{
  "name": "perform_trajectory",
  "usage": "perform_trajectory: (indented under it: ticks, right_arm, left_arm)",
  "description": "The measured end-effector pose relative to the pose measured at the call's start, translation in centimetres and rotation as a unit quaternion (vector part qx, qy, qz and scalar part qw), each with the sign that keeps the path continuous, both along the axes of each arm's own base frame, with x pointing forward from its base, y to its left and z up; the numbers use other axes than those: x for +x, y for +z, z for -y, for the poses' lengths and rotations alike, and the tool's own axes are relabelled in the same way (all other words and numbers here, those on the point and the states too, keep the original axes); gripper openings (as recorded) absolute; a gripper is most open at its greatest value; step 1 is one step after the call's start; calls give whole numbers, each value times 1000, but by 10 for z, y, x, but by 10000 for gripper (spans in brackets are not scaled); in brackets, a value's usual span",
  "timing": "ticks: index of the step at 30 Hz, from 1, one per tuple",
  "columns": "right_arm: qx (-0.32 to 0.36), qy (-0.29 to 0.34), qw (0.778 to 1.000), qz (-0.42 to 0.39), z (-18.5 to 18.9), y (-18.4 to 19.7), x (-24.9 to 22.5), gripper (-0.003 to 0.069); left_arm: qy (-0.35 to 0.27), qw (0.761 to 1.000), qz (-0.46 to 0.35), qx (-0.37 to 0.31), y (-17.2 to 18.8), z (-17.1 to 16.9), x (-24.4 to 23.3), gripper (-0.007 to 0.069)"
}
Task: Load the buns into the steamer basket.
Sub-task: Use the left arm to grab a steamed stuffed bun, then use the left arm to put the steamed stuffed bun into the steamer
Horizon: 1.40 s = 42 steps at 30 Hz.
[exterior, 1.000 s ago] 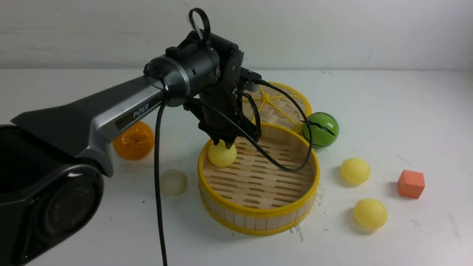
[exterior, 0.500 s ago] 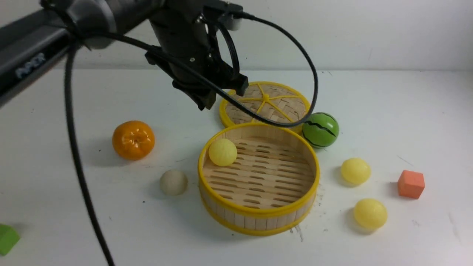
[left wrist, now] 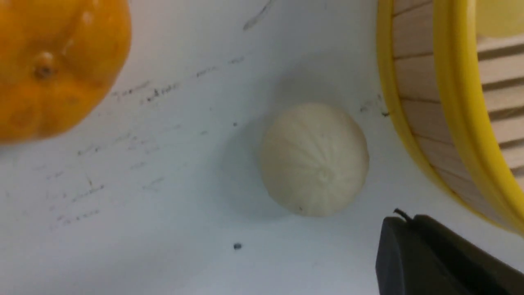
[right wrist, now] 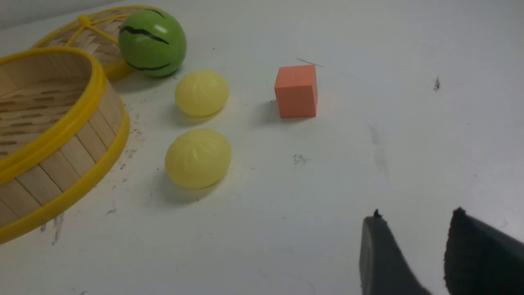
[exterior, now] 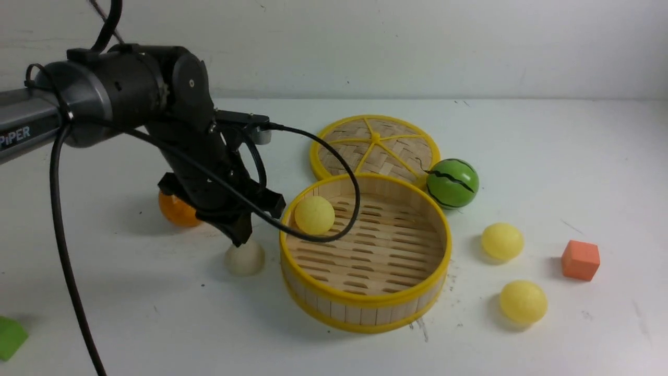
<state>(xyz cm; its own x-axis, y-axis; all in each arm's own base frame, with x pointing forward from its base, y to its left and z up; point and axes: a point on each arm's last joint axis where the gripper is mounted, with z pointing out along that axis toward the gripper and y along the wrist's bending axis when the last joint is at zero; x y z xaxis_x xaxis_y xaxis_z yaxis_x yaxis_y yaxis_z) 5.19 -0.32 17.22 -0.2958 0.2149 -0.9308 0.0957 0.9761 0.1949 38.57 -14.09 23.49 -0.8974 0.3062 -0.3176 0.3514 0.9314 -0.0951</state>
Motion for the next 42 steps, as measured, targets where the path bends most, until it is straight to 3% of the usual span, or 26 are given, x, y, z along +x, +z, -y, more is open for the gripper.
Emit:
perform_trajectory:
  ticks: [9,23,27,32,37,42]
  right_arm:
    - [0,0,1000,0,0,0,0,239]
    - [0,0,1000,0,0,0,0,239]
    - [0,0,1000,0,0,0,0,239]
    - [0,0,1000,0,0,0,0,239]
    - [0,0,1000,0,0,0,0,239]
    - [0,0,1000,0,0,0,0,239]
  left_arm:
    - [-7,999,7,38,-27,-2,13,185]
    - [-2,999,14,33,-42,0,20,215]
    - [-2,999,12,34,-42,0,20,165]
    - [-2,999,9,34,-43,0,19,-10]
    - [-1,999,-2,36,-41,0,17,-13]
    - [9,1000,7,21,-2,-2,7,-13]
